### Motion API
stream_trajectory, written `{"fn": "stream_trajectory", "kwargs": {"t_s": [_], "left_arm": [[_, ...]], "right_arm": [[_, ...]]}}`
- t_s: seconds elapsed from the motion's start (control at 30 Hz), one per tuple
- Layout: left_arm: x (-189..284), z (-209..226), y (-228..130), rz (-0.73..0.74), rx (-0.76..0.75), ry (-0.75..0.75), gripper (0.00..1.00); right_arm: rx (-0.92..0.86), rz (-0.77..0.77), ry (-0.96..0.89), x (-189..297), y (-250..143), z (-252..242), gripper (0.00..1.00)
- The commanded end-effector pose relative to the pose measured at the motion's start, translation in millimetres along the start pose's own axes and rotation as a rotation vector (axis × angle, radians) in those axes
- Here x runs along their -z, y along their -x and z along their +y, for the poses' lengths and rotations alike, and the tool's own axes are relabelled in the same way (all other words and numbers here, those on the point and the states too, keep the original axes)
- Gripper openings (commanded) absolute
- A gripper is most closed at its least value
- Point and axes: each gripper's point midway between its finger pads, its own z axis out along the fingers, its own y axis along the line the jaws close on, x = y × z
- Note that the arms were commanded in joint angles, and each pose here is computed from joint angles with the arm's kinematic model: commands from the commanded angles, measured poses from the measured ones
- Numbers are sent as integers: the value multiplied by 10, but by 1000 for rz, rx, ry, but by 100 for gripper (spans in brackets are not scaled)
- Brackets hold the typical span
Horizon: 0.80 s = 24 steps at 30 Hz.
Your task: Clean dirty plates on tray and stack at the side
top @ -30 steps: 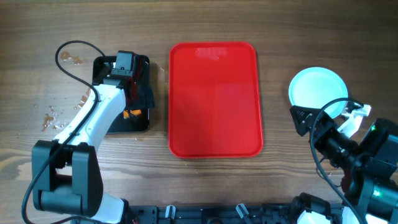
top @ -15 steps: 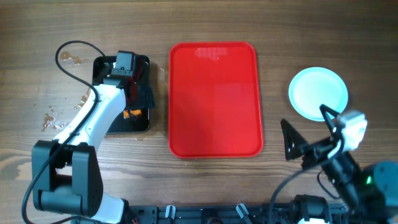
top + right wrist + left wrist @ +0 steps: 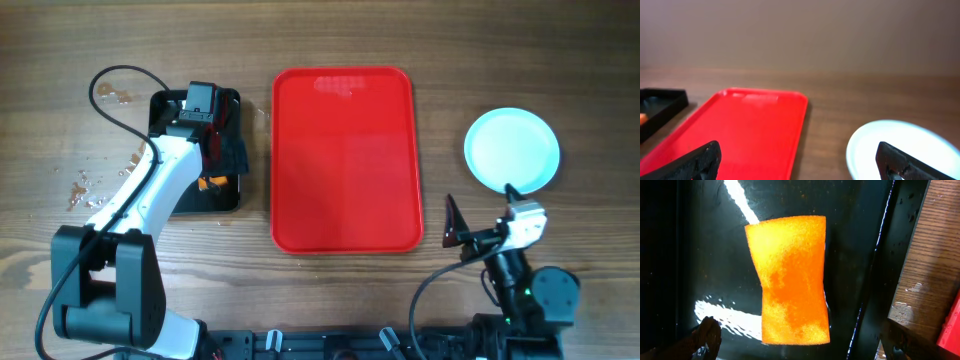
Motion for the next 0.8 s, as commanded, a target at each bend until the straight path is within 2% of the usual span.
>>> {"fn": "stream_trajectory", "kwargs": {"t_s": [0.0, 0.17, 0.4, 0.77], "left_arm": [[-11, 39, 0, -1, 17, 14, 100], [-11, 39, 0, -1, 17, 14, 100], [-11, 39, 0, -1, 17, 14, 100], [-11, 40, 0, -1, 17, 14, 100]], "right_arm": [[-16, -33, -53, -18, 9, -52, 100], [-16, -33, -68, -121, -186, -80, 100], [-4, -136, -63, -174, -107, -85, 100], [-4, -132, -63, -176, -113, -86, 100]]}}
